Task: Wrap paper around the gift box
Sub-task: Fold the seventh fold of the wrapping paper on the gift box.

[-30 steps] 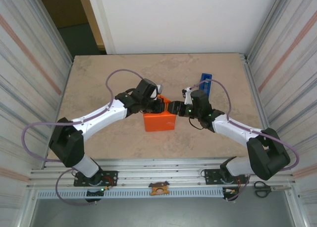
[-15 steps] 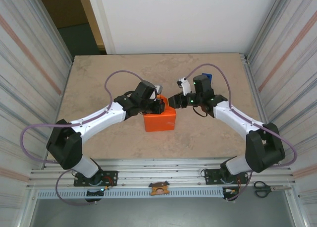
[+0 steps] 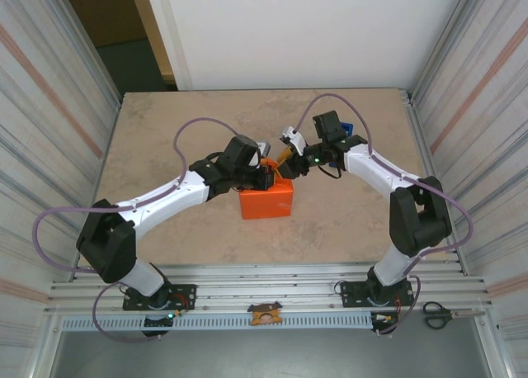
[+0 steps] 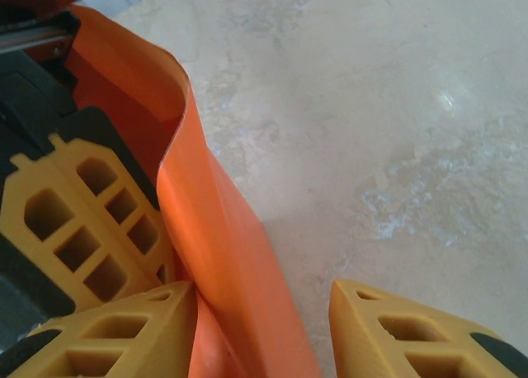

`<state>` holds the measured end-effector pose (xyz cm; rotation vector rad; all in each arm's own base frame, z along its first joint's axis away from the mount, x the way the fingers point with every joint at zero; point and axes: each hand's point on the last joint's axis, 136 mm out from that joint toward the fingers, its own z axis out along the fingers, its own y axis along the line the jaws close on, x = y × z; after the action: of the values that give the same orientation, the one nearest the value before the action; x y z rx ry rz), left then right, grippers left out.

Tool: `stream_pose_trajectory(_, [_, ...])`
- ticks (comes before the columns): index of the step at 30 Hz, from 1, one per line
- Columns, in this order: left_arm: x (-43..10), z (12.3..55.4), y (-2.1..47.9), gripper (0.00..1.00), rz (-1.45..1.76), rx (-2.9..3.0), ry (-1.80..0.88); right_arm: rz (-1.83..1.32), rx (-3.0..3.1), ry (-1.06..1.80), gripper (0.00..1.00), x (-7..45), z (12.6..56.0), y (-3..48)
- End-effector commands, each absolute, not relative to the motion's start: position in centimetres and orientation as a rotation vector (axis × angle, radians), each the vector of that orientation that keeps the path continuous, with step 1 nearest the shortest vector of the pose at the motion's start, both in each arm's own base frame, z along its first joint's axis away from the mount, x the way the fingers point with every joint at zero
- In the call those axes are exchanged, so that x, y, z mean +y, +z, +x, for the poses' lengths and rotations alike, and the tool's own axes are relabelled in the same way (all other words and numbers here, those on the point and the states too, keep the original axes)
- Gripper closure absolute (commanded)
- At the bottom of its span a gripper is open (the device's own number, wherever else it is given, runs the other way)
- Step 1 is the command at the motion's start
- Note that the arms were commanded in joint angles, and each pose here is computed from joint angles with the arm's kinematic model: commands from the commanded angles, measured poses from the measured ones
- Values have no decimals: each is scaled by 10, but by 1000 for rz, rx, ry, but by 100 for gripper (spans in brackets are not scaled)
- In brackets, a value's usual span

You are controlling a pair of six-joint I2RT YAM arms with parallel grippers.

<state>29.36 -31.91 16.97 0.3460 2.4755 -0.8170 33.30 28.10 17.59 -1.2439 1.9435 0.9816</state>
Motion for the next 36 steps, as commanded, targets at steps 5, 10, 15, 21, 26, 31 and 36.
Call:
stream_pose_trajectory(5, [-305,276,139,97,366,2593,-728,-1389,1873,1075,63,288,324,173])
stream_pose_trajectory(10, [-304,276,139,97,367,2594,-725,-1391,1826,1090,84,292,326,180])
stream_pose_trajectory(15, [-305,275,138,97,366,2598,-734,-1387,1803,1100,100,294,327,187])
stream_pose_trajectory(21, [-306,275,138,97,366,2595,-740,-1366,1786,1133,88,299,329,192])
stream_pose_trajectory(26, [-306,275,138,97,363,2596,-745,-1358,1757,1163,81,308,332,196])
stream_pose_trajectory(31, [-307,274,138,98,359,2593,-750,-1349,1744,1192,87,313,334,197])
stream_pose_trajectory(36, [-307,274,139,97,358,2590,-752,-1335,1707,1196,99,313,333,208])
